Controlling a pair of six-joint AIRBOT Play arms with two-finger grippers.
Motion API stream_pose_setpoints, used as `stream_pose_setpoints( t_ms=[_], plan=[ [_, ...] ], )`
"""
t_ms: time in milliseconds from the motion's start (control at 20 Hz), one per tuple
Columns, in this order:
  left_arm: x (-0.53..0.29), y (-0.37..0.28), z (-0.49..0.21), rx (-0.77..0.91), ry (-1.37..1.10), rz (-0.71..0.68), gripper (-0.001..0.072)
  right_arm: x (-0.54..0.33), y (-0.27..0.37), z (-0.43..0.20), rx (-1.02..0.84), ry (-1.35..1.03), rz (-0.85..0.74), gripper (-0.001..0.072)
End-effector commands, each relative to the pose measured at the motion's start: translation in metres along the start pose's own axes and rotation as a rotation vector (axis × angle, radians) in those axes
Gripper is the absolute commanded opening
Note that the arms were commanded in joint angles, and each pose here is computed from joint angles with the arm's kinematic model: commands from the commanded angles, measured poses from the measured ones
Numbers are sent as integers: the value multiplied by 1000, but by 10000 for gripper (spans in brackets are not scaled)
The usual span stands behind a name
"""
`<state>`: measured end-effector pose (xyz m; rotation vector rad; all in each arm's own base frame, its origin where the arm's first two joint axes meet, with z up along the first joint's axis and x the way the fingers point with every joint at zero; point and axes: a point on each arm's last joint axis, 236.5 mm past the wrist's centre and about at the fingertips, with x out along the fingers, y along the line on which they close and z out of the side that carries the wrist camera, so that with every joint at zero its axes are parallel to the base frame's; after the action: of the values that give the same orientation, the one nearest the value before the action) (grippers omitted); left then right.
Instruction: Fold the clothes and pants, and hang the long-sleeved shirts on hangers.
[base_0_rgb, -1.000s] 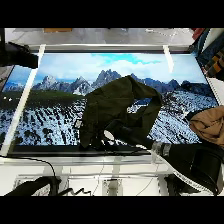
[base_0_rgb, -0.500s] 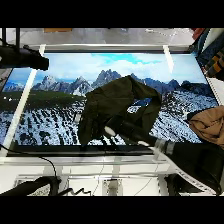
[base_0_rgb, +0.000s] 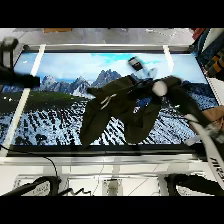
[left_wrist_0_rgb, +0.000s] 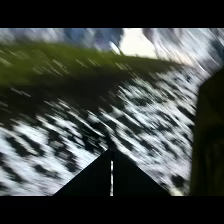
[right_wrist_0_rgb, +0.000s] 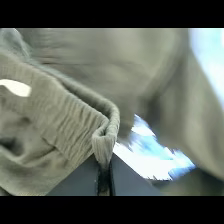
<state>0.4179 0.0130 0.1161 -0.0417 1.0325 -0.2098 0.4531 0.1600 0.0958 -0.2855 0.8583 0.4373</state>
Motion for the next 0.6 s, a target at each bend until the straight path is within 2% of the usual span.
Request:
stream_pose_setpoints(
  t_ms=[0,50,100,150,200,250,400,550],
  plan=[
    [41,-45,-73,-168,126,-314,16,-24,-46,-19,234,20,26,33],
    [54,-60,-99,-182,179,-365,17,-25,-48,-19,252,16,34,33],
    [65,-77,-126,-209,240,-422,66,-25,-47,-18,250,14,35,33],
    [74,-93,-150,-238,298,-470,274,-25,-47,-17,249,10,36,33],
    [80,-106,-172,-232,341,-507,516,-24,-46,-16,250,7,38,33],
    [86,-118,-193,-243,386,-531,615,-24,-46,-16,250,6,39,33],
    [93,-145,-238,-244,488,-576,615,-24,-46,-16,250,7,38,33],
    [103,-162,-266,-204,533,-561,614,-24,-46,-16,250,7,38,33]
  ],
)
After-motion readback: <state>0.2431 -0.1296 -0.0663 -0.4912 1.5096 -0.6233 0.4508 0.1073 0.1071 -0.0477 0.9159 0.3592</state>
